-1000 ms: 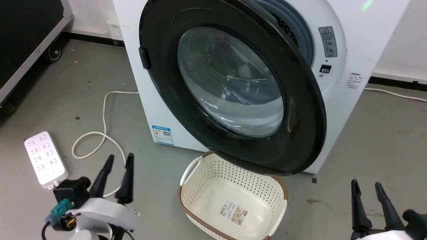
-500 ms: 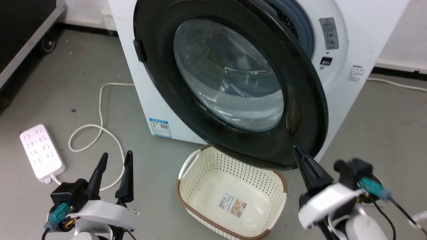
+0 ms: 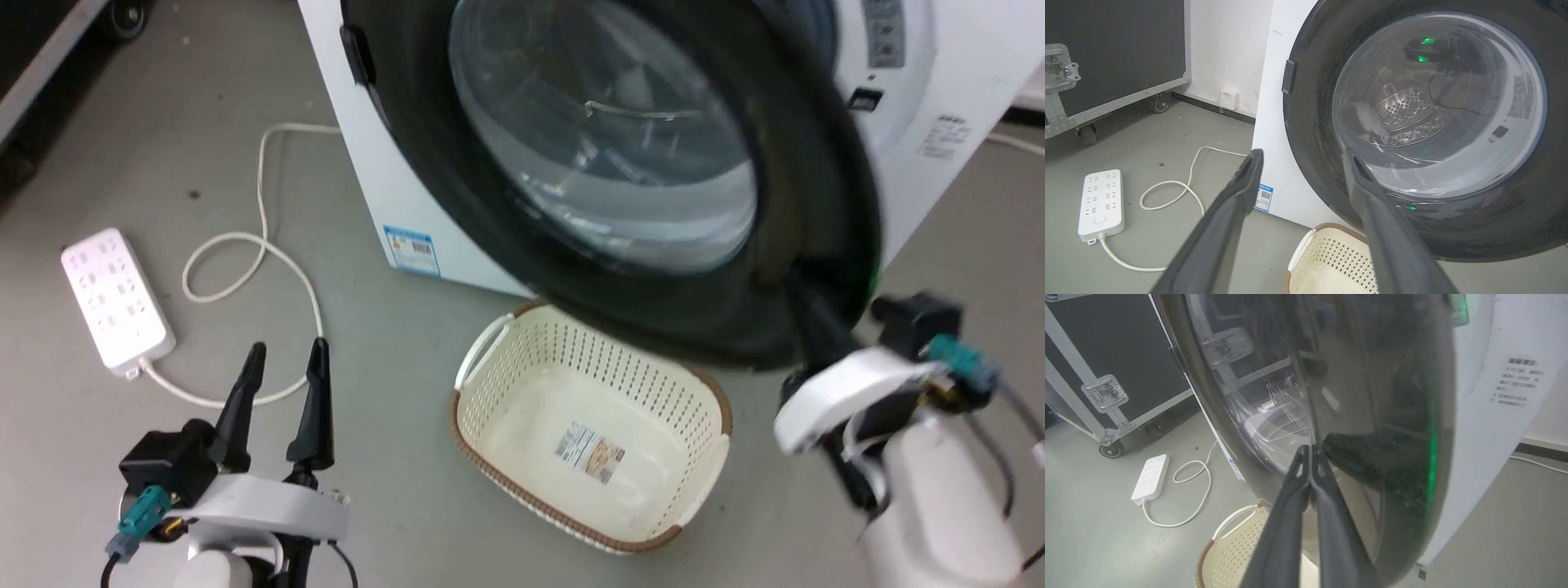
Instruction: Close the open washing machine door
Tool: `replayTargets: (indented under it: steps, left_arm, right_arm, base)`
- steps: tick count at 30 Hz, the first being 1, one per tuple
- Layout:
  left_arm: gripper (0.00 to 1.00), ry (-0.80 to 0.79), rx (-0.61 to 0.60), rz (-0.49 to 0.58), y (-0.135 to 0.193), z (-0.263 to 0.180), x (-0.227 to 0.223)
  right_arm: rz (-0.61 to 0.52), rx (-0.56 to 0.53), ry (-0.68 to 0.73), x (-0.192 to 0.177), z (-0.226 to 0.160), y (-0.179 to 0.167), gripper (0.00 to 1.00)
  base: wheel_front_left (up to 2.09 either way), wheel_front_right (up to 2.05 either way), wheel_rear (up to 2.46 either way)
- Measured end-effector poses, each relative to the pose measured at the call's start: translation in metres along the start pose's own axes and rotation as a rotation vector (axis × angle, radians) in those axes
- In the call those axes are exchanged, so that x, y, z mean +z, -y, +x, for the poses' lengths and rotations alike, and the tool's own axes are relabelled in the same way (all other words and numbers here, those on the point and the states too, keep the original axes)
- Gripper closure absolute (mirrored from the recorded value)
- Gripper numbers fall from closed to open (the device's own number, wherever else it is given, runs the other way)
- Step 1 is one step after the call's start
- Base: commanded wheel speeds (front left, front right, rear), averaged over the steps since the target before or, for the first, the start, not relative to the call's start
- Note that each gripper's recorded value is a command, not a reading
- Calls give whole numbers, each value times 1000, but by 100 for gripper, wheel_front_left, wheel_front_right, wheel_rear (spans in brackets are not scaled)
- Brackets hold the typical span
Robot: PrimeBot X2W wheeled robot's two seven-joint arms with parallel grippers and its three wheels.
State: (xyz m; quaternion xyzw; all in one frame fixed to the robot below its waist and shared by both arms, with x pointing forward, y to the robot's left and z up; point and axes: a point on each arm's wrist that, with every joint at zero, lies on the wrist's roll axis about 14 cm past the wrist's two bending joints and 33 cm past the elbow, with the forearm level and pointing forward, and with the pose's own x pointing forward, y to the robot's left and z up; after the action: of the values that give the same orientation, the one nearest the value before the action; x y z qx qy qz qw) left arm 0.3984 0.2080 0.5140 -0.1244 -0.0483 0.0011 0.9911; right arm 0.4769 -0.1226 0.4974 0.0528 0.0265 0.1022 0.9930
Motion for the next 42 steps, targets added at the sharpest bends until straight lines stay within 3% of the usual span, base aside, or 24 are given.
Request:
replayTargets:
  steps: [15, 21, 28, 32, 37, 42]
  left_arm:
    - [0, -29, 19, 27, -13, 34, -24]
    - [0, -38, 30, 40, -18, 38, -29]
    - [0, 3, -10, 61, -5, 43, -15]
    - [0, 43, -51, 76, 8, 41, 2]
    - [0, 56, -104, 93, 25, 35, 10]
    - [0, 58, -153, 120, 43, 26, 15]
  right_arm:
    - [-39, -176, 77, 23, 93, 71, 100]
    - [-20, -217, 97, 21, 101, 85, 100]
    - [-9, -295, 241, 70, 76, 109, 100]
    - [-39, -306, 340, 102, 28, 111, 100]
    - [-89, -293, 335, 97, -18, 104, 100]
    - [-146, -260, 260, 69, -70, 87, 100]
  base:
    - [0, 0, 0]
    - [0, 0, 0]
    - [0, 0, 0]
    - [0, 0, 0]
    - [0, 0, 0]
    - [0, 0, 0]
